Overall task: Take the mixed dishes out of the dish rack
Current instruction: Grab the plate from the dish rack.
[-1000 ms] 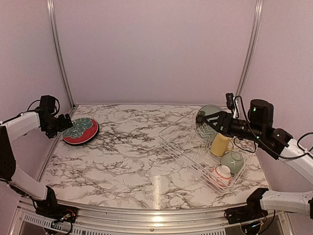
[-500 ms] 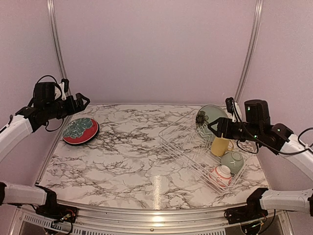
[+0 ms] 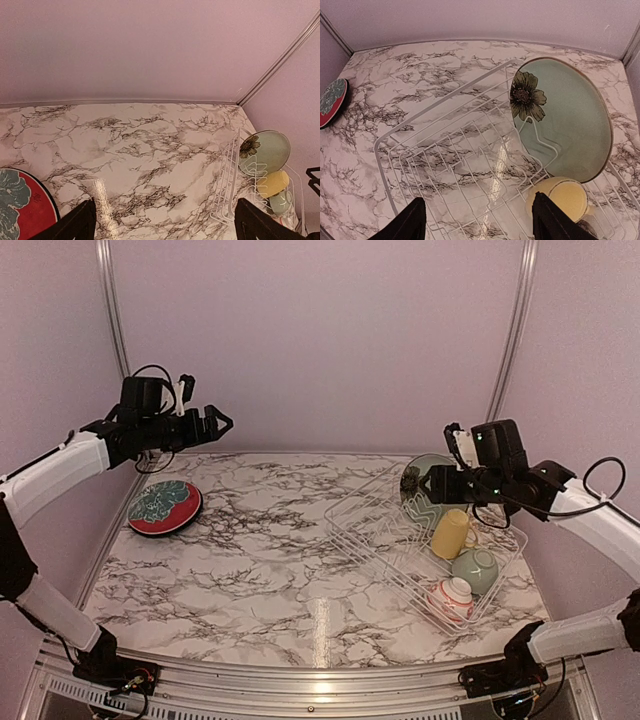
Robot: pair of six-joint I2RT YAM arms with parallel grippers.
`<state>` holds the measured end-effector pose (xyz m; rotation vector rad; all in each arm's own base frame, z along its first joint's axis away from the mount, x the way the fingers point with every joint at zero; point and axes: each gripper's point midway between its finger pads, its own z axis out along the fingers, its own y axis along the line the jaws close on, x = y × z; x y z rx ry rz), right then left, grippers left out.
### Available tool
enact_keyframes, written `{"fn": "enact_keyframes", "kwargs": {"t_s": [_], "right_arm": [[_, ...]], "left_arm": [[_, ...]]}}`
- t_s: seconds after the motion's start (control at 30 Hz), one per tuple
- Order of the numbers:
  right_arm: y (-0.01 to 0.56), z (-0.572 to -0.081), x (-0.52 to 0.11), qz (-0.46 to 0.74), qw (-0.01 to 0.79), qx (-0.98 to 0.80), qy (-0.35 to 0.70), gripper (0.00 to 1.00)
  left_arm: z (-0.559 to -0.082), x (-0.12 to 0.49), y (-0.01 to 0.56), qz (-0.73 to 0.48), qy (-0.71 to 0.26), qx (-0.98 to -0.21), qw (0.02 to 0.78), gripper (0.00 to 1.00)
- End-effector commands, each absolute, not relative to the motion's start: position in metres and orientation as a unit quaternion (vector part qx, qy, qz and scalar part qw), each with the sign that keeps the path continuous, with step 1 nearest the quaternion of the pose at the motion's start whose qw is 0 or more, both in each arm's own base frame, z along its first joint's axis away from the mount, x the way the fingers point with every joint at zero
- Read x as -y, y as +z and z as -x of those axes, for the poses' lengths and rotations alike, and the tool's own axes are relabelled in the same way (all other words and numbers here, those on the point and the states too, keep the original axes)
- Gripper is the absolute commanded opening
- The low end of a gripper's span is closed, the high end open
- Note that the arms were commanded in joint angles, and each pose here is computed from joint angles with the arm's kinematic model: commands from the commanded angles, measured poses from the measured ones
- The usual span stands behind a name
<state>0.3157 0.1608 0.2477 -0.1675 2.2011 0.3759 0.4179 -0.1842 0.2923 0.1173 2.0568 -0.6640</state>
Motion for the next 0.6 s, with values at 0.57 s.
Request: {"fn": "enact_keyframes", "kwargs": {"t_s": [0.57], "right_arm": [[0.214, -0.442, -0.067, 0.055, 0.361, -0.928, -0.079, 0.71]], "left_arm": [[-0.409, 0.218, 0.307, -0.089, -0.369, -0.809, 0.449, 0.99]]}}
